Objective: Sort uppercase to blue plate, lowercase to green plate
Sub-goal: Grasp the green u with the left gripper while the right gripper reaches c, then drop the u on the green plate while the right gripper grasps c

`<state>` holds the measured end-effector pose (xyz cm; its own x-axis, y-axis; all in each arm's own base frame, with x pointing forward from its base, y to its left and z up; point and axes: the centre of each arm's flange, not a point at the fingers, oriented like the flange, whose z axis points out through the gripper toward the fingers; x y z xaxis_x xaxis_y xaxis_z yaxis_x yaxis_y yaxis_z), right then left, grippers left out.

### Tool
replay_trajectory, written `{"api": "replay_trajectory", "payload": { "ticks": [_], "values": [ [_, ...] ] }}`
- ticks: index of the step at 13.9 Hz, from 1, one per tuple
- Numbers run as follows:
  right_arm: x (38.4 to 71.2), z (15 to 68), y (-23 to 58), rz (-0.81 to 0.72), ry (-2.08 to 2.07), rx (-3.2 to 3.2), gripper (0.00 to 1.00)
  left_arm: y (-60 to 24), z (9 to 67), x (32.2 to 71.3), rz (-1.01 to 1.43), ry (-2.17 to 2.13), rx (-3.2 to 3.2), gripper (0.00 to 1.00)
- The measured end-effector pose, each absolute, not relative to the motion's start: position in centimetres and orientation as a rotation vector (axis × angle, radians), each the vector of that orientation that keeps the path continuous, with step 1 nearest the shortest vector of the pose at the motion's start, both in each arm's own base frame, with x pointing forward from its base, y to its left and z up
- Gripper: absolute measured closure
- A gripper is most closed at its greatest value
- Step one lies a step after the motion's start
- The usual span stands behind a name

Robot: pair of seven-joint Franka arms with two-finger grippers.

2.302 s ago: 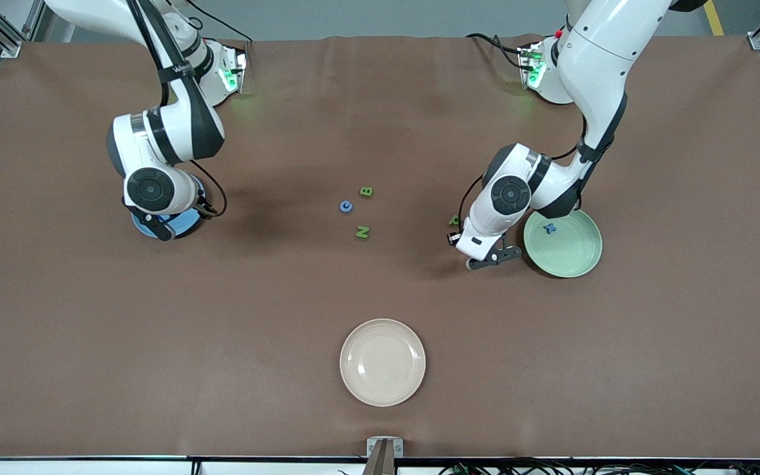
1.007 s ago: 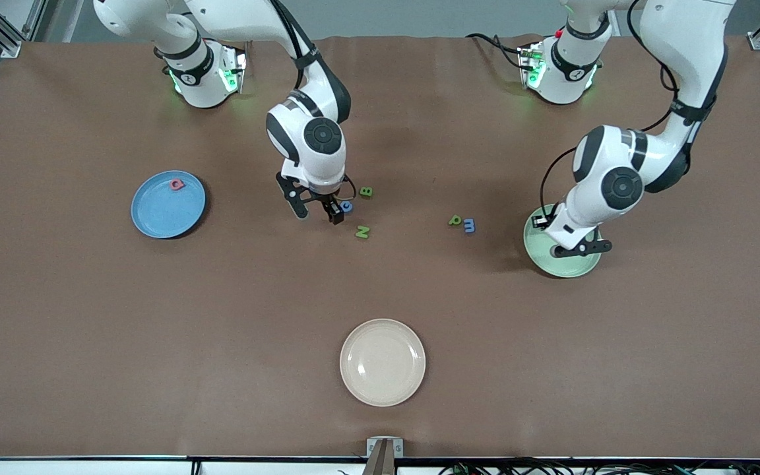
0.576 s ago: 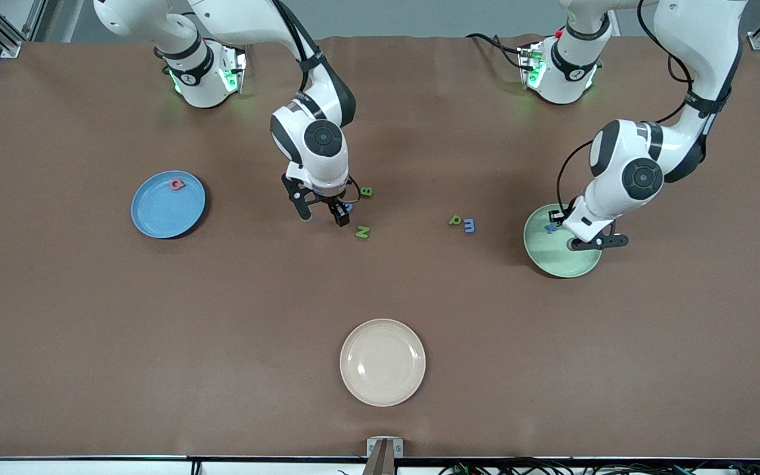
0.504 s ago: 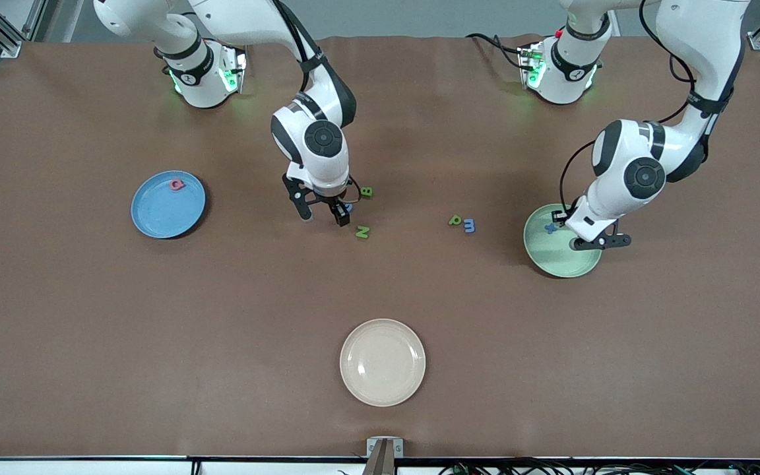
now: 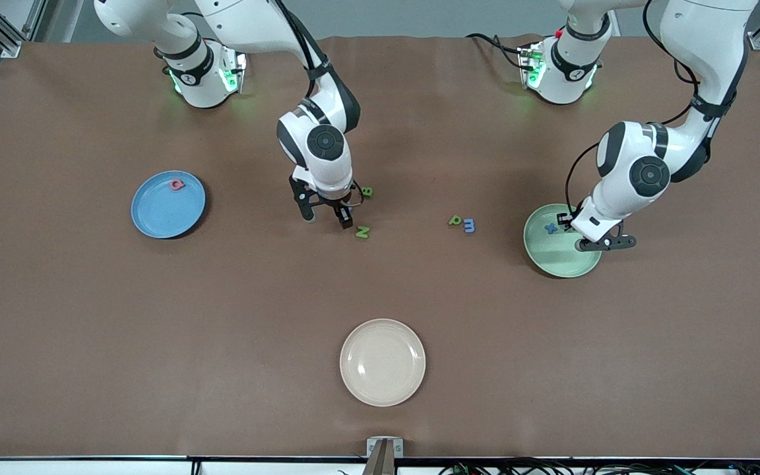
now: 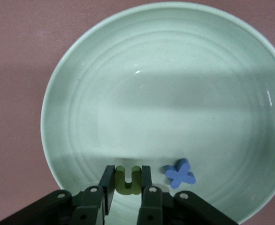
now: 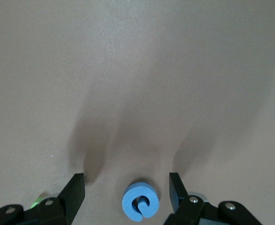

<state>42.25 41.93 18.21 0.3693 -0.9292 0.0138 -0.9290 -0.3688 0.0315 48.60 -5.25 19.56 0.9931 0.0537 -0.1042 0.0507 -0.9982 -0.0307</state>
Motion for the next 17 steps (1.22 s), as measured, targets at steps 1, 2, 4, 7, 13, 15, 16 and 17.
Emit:
{"api": "replay_trajectory", "payload": {
  "ticks": [1,2,4,7,13,15,16,17],
  "values": [
    [42.3,18.3,42.0,-0.012,-1.756,2.570,0.22,-5.3,19.5,48.6,0.163,-0.079,-3.109,0.63],
    [42.3,18.3,42.0,-0.018,-1.770,2.564,0.22,-5.4,19.6,48.6,0.160,-0.076,-3.110,0.52],
    [42.3,18.2,42.1,-0.036,-1.798,2.554,0.24,-5.7,19.8,48.8,0.150,-0.067,-3.113,0.31],
    [41.9,18.0,42.4,-0.040,-1.799,2.554,0.27,-7.7,20.7,49.5,0.110,-0.064,-3.125,0.12],
    [41.5,17.7,42.8,-0.037,-1.792,2.561,0.38,-15.0,23.0,50.8,0.023,-0.397,-3.140,0.02],
    [41.4,17.7,43.0,-0.036,-1.788,2.567,0.44,-17.9,22.9,51.0,0.024,-0.532,-3.132,0.02],
    [41.4,17.8,43.1,-0.035,-1.788,2.571,0.51,-19.6,22.7,51.0,0.028,-0.592,-3.127,0.02],
    [41.4,17.8,43.1,-0.035,-1.788,2.571,0.51,-21.0,22.4,51.1,0.033,-0.643,-3.123,0.02]
  ]
}}
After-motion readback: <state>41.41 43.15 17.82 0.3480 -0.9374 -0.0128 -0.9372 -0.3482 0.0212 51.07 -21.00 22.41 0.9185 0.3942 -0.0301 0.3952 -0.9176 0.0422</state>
